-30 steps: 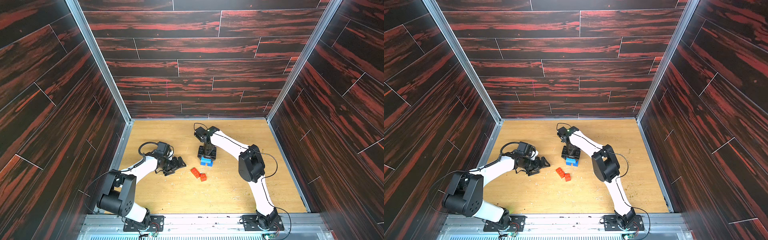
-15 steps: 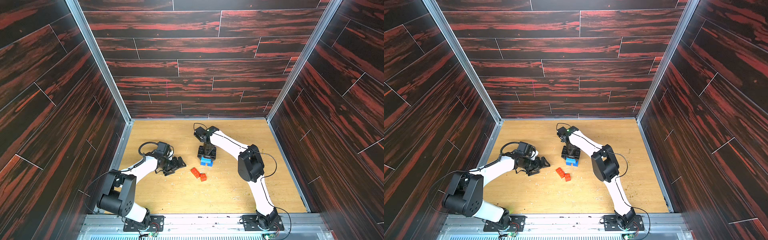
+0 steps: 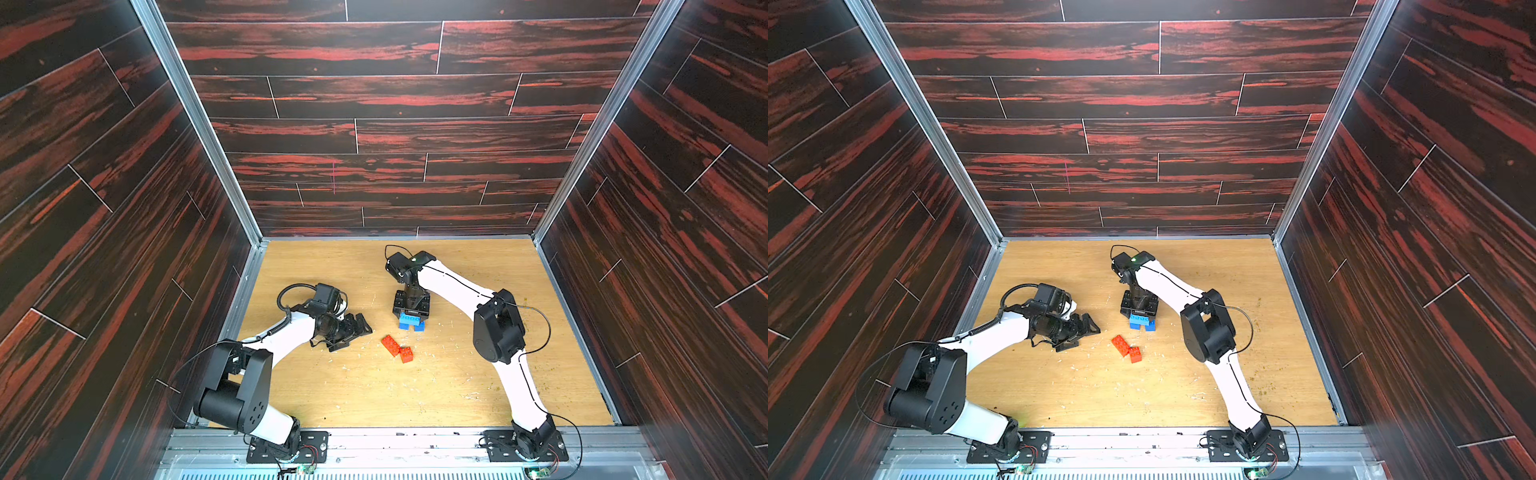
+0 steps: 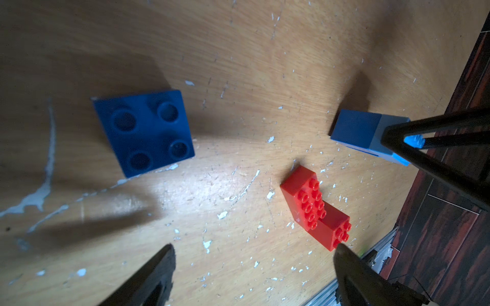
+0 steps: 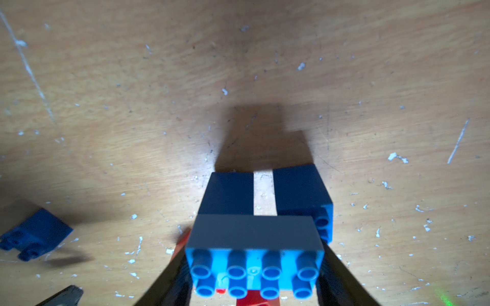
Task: Assemble a giraffe with lego
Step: Assemble the lego brick with the lego brick.
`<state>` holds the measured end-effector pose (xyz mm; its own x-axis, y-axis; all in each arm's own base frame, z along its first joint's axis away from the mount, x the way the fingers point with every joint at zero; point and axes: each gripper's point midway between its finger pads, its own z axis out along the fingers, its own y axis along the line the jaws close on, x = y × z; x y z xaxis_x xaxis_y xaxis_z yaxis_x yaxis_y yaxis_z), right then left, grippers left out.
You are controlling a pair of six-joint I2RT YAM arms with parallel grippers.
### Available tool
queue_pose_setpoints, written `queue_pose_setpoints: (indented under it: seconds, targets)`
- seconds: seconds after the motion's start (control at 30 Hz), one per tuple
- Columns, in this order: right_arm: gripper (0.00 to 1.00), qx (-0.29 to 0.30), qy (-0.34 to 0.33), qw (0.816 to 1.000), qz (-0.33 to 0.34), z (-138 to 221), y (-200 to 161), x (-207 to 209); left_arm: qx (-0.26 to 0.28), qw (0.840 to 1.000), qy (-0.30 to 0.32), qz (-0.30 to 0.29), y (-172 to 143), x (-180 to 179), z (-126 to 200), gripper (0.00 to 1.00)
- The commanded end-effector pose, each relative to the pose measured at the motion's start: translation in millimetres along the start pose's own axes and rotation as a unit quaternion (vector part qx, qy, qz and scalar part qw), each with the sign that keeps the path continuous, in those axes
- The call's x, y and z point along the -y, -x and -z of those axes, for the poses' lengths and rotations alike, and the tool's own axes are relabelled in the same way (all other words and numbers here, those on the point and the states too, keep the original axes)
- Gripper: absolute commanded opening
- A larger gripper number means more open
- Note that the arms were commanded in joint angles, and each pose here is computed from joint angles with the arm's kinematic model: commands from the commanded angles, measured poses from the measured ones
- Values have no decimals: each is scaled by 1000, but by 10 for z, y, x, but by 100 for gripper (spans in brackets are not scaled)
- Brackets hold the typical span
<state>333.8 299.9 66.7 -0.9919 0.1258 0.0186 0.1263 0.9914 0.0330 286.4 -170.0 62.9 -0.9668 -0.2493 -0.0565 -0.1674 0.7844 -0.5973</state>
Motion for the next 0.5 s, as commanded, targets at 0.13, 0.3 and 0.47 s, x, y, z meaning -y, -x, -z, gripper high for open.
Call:
queue_pose_setpoints:
  seconds: [0.13,0.3,0.47]
  targets:
    - [51,-12,-20,1000,6,-84,-51,46,0,1000,2,-9,-2,36,42,94]
    - [51,-11,-27,999,13,-117,-67,93,0,1000,4,-9,-2,30,42,94]
    - [51,-18,-14,999,32,-134,-96,52,0,1000,4,-9,7,31,37,94]
